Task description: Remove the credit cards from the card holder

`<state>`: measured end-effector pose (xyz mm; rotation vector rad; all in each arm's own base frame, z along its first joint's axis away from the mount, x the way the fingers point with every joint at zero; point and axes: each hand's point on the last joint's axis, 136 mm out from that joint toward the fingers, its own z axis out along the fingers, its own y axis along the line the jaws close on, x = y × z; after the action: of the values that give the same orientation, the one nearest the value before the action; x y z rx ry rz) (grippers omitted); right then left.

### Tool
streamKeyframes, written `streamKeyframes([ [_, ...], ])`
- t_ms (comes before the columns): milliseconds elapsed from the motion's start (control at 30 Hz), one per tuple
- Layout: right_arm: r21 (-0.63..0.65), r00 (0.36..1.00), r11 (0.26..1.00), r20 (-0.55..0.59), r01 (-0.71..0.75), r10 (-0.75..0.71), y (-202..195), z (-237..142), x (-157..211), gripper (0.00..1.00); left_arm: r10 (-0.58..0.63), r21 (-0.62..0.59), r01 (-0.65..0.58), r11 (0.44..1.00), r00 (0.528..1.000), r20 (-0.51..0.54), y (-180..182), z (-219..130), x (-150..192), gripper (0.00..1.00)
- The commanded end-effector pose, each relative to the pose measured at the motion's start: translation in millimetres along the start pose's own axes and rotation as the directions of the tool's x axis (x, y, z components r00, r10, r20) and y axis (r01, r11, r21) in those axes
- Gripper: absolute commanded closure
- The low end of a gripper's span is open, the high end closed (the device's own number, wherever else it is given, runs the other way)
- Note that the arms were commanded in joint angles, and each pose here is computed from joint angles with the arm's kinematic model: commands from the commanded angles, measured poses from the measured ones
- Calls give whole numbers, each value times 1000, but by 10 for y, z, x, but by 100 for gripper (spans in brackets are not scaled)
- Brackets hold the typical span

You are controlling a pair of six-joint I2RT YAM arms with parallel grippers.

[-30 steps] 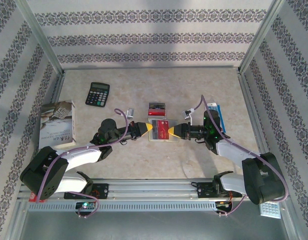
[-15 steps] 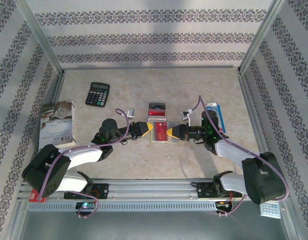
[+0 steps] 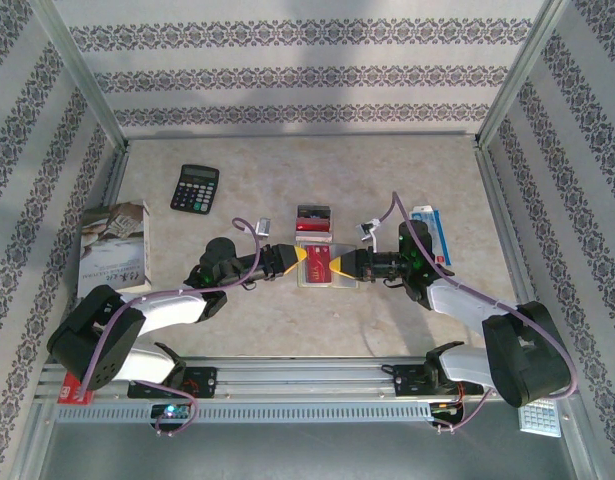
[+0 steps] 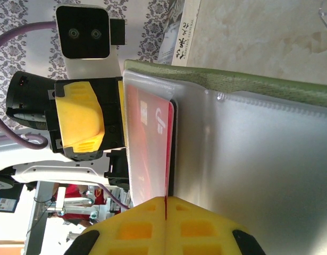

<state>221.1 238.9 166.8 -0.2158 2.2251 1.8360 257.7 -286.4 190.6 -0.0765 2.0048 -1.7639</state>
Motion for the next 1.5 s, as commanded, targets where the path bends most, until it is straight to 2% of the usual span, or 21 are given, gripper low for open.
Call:
streamKeyframes([
  [0, -21, 999, 998, 2, 53, -53, 122, 32, -66, 99, 47, 41, -47, 998, 999, -8, -155, 70, 1, 75],
  [100, -18, 999, 999, 5, 51, -51, 113, 32, -68, 99, 48, 39, -48, 998, 999, -6, -149, 68, -1, 81],
  [267, -23, 998, 998, -4, 55, -55, 131, 42, -49, 99, 54, 21, -53, 998, 998, -14, -124, 66, 12, 84],
  [433, -26, 998, 998, -3, 61, -61, 153, 42, -54, 99, 60, -7, -60, 998, 998, -10, -78, 51, 13, 100],
  [767, -23, 998, 998, 6, 58, -57, 88, -21, -45, 99, 86, 42, -89, 995, 994, 63, -250, -54, -64, 100],
  [1133, -29, 997, 997, 21, 76, -76, 87, -105, -60, 97, 61, 86, -69, 994, 995, 84, -318, -44, -106, 100],
  [1233, -33, 997, 996, 22, 79, -78, 102, -115, -61, 92, 59, 90, -67, 994, 995, 83, -320, -32, -111, 100],
  [1467, -54, 993, 993, 48, 106, -104, 268, -198, -131, 89, 58, 102, -65, 993, 995, 76, -345, -24, -107, 100],
])
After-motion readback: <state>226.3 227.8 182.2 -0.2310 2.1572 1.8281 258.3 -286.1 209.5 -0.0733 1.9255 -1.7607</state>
